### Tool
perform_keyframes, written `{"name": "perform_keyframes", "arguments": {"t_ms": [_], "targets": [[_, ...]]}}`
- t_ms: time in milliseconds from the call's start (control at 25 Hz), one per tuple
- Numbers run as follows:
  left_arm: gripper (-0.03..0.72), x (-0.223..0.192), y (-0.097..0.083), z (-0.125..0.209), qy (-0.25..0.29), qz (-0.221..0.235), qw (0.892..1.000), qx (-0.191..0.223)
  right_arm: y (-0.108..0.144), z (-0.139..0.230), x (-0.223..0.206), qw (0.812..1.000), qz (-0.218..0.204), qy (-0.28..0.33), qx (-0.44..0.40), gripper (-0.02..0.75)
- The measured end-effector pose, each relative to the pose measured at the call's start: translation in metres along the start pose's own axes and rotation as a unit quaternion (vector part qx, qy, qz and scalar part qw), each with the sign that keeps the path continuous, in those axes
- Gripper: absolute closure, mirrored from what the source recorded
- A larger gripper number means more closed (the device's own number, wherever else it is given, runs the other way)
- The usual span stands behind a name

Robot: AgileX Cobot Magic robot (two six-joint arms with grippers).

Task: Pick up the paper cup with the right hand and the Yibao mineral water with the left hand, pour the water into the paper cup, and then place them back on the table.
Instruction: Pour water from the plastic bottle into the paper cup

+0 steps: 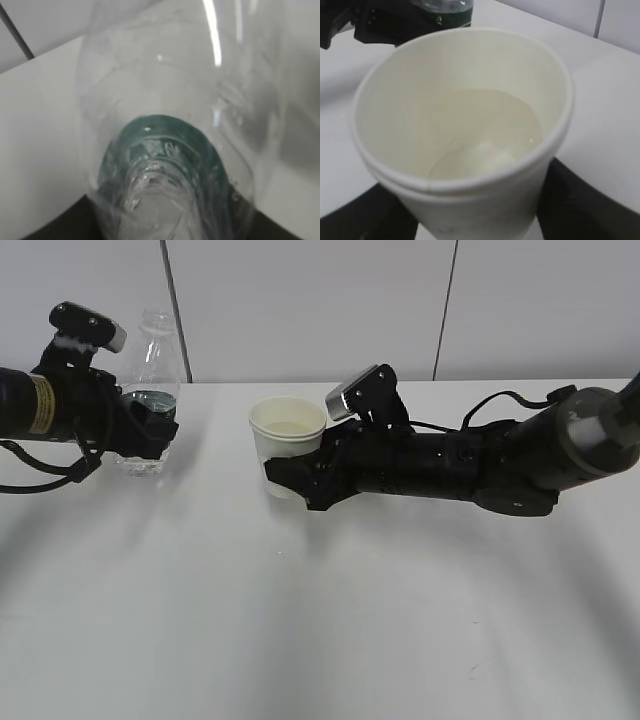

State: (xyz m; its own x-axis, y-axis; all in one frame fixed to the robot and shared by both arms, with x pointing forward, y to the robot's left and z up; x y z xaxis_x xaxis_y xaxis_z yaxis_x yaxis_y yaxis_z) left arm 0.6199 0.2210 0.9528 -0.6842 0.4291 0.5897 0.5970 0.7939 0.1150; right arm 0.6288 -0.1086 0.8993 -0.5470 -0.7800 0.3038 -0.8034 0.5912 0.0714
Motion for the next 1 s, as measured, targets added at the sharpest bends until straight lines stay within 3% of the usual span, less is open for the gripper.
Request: {"name": "perform_keyframes", "arguments": {"t_ms": [240,440,1000], "targets": [[0.386,-0.014,0.007,0.003,-0.067,0.006,0.997,0.027,-0.001,-0.001,0.0,1.0,0.004,-0.003,-0.004,0.244],[0.386,-0.033,0.009,0.013,-0.133,0.026,0.989,0.055,-0.003,-0.002,0.0,1.0,0.015,-0.009,-0.017,0.245],[0.387,-0.07,0.008,0.048,-0.184,0.019,0.98,0.066,-0.006,-0.004,0.0,0.999,0.032,-0.021,-0.036,0.246]]}}
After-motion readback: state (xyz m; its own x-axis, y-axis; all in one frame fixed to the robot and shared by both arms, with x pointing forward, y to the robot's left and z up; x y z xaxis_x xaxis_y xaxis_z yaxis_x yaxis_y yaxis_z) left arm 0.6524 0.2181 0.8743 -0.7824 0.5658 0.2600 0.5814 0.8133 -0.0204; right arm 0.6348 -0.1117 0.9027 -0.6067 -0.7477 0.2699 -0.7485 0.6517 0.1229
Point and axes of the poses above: a point on each arm's last joint axis where the gripper is mounted, x pointing back along that axis away from the gripper, y along the wrist's bending axis when the last joint is at zero, z = x × y, the point moved 1 cm from there along -x, pointing out along that axis toward the gripper, and after that the axes turned 1 degree about -x, right-handed, at the moved point
